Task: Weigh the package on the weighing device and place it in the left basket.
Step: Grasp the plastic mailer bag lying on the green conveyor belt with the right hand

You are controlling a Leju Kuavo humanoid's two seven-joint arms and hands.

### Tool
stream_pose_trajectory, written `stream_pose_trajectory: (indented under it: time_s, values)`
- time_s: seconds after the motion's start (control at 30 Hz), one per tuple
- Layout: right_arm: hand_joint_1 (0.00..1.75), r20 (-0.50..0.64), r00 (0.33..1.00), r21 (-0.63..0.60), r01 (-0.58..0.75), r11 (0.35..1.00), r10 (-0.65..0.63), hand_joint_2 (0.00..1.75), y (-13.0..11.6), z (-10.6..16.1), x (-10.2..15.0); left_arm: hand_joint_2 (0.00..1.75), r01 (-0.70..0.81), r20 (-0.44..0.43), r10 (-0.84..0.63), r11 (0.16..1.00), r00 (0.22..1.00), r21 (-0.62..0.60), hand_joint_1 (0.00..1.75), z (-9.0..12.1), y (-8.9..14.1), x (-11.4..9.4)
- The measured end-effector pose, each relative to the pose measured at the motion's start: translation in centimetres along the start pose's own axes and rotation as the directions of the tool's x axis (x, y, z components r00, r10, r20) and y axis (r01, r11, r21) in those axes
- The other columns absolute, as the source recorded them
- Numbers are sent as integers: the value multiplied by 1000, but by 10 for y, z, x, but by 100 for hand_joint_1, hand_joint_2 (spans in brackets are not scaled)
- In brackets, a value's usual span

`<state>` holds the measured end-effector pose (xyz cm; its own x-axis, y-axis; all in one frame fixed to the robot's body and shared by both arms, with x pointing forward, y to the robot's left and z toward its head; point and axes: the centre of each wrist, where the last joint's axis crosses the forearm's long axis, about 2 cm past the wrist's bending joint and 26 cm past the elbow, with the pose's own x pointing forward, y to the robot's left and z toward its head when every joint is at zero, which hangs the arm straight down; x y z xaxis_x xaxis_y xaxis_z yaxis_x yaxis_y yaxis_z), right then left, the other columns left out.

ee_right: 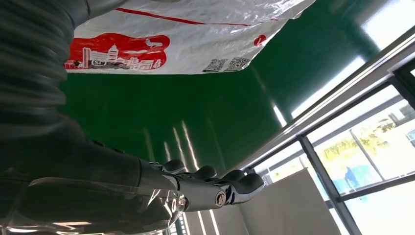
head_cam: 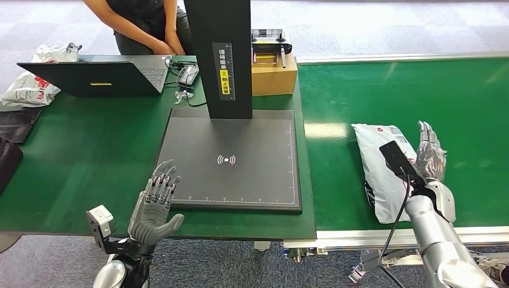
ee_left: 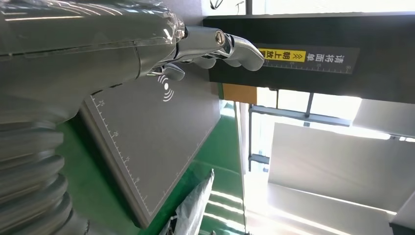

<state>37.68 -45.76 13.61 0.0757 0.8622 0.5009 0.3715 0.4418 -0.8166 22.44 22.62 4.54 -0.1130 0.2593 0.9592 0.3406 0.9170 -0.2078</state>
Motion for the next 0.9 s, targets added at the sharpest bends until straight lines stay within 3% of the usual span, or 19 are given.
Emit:
stream_pose_trajectory:
  time_s: [0.13, 0.3, 0.4, 0.57, 0.73, 0.9]
  values:
    - [0, -37, 999, 30, -27, 999, 28, 175, 2, 1, -1, 175, 2, -4, -2, 1000, 1000, 2, 0, 0, 0, 0]
    - [0, -174, 951, 137, -232, 963, 254, 175, 11, 7, -3, 175, 6, -24, -6, 1000, 1000, 7, 0, 0, 0, 0]
    - [0, -207, 931, 203, -259, 944, 300, 175, 16, 13, -6, 175, 5, -33, -5, 1000, 999, 7, 0, 0, 0, 0]
    - [0, -252, 960, 308, -41, 951, 123, 175, 25, 33, -20, 175, 5, -35, -5, 1000, 999, 7, 0, 0, 0, 0]
    - [0, -308, 948, 289, 173, 942, -80, 175, 30, 55, -35, 175, 5, -37, -4, 1000, 999, 5, 0, 0, 0, 0]
    - [0, -338, 922, 247, 282, 927, -190, 175, 35, 80, -42, 175, 4, -37, -4, 1000, 999, 0, 0, -1, -1, 0]
